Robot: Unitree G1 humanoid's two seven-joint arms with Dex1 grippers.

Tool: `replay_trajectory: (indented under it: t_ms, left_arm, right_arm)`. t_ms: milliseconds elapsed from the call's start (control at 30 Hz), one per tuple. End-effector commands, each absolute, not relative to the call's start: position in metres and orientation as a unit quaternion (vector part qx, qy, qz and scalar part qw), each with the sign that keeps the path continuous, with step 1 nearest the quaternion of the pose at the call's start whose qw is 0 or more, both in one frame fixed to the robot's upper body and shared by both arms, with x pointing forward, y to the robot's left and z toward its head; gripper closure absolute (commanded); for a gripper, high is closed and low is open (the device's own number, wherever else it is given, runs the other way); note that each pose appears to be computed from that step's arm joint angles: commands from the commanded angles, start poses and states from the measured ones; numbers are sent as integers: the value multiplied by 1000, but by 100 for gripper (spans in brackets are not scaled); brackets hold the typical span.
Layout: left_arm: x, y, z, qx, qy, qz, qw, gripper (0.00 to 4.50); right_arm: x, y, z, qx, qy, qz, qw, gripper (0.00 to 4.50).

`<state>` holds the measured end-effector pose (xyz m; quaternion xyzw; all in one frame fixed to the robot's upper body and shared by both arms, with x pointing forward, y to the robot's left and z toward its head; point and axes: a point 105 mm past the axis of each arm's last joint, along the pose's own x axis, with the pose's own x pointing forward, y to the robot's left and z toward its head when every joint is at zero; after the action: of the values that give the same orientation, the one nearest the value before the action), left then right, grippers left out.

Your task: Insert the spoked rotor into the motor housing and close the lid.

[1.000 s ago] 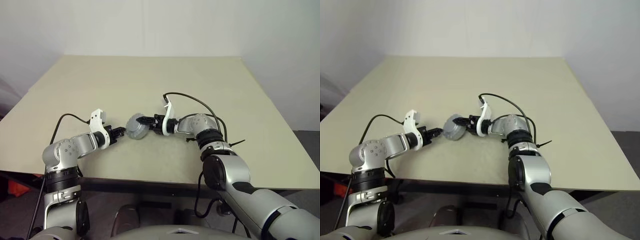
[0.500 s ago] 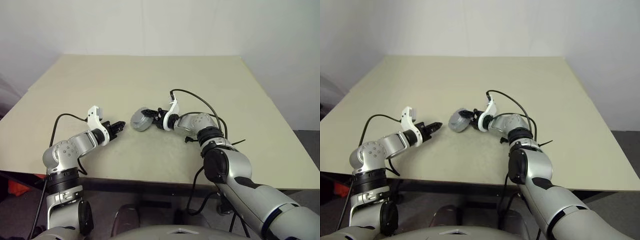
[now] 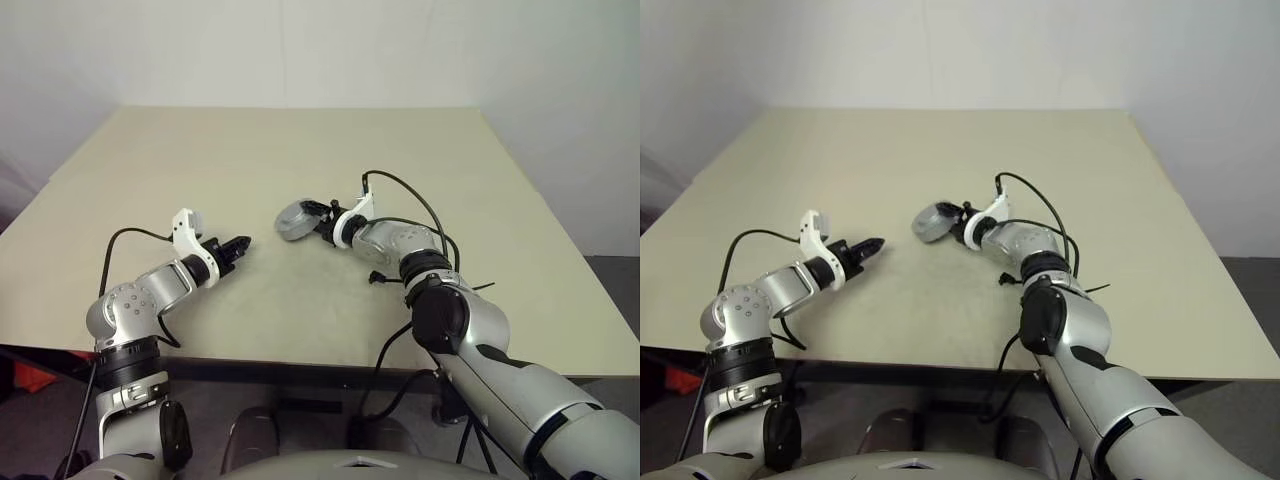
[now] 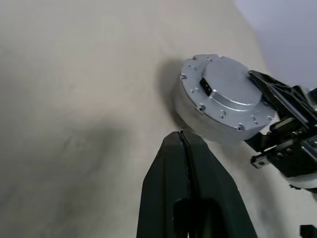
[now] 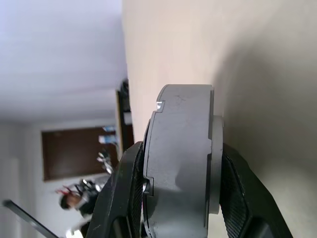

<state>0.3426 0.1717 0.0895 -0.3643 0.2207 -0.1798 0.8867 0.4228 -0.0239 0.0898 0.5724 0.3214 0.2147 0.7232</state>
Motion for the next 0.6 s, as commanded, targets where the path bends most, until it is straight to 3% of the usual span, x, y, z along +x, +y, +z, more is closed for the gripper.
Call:
replay_trajectory:
  t_ms: [33, 200, 333, 433, 600]
  left_arm:
    - [349, 181, 113, -402, 162, -174, 884, 450]
    - [356, 194, 126, -497, 112, -149, 847, 450]
    - [355, 206, 131, -532, 89, -137, 831, 450]
    - [354, 209, 136, -544, 74, -139, 824, 392]
    - [354, 205, 140, -555, 66, -150, 816, 227]
  right_arm:
    - [437, -15, 144, 618, 262, 260, 694, 252]
    - [435, -6, 178, 633, 242, 310, 667, 252]
    - [437, -10, 187, 639, 233, 313, 663, 252]
    - [437, -11, 187, 639, 233, 312, 663, 252]
    - [437, -11, 185, 637, 237, 307, 666, 252]
